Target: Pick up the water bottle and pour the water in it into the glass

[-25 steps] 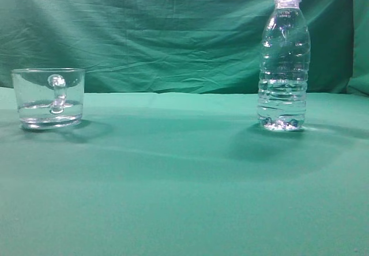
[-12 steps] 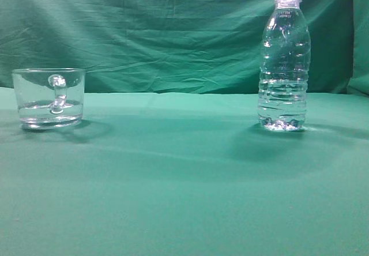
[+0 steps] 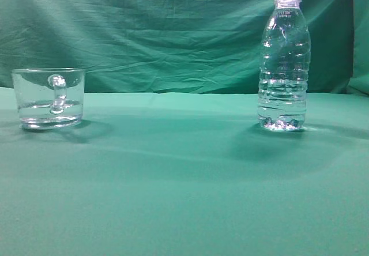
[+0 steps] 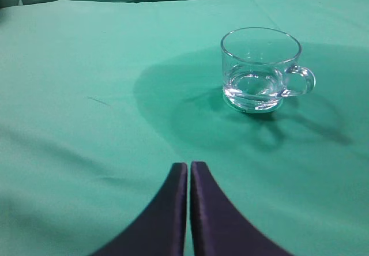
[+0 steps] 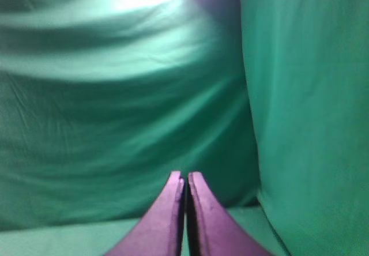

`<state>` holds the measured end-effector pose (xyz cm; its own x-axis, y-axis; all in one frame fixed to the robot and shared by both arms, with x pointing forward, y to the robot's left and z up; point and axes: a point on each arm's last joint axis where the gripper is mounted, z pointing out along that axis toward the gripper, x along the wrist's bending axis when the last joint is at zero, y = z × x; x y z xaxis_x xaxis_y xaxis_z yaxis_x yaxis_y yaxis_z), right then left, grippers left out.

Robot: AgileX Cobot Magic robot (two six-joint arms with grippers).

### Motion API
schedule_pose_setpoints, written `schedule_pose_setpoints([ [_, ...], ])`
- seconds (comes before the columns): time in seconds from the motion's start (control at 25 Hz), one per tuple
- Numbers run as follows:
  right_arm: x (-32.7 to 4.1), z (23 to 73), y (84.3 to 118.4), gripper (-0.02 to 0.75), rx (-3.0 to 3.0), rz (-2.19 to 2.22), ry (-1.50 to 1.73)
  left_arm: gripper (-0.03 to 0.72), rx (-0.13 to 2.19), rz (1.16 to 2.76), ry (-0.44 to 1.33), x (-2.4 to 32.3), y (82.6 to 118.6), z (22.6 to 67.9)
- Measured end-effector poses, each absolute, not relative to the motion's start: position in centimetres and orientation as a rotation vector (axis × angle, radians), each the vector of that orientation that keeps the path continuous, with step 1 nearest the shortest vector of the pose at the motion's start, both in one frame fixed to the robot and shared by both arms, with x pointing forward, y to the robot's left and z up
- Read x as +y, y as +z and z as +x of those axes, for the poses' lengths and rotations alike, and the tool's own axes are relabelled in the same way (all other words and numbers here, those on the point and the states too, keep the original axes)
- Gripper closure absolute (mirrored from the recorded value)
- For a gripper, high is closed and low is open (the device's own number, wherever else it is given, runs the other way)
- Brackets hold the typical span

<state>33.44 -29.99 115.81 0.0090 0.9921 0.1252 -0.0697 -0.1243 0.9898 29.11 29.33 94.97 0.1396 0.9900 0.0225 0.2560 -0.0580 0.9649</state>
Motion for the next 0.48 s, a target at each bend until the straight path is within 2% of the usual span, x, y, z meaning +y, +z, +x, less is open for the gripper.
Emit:
schedule_pose_setpoints([
  [0.16,-29.4,32.1,113.7,0.738,1.416,1.219,1.116,0.688,1.274,1.491,1.001,29.3,95.0,29.1],
  [0.32,-29.0,30.5,111.2,0.738,1.49,1.209,1.145,0.688,1.274,1.491,1.001,29.3,95.0,29.1],
  [0.48,-29.0,29.1,107.2,0.738,1.484,1.235,1.166,0.688,1.274,1.491,1.001,29.3,95.0,29.1],
])
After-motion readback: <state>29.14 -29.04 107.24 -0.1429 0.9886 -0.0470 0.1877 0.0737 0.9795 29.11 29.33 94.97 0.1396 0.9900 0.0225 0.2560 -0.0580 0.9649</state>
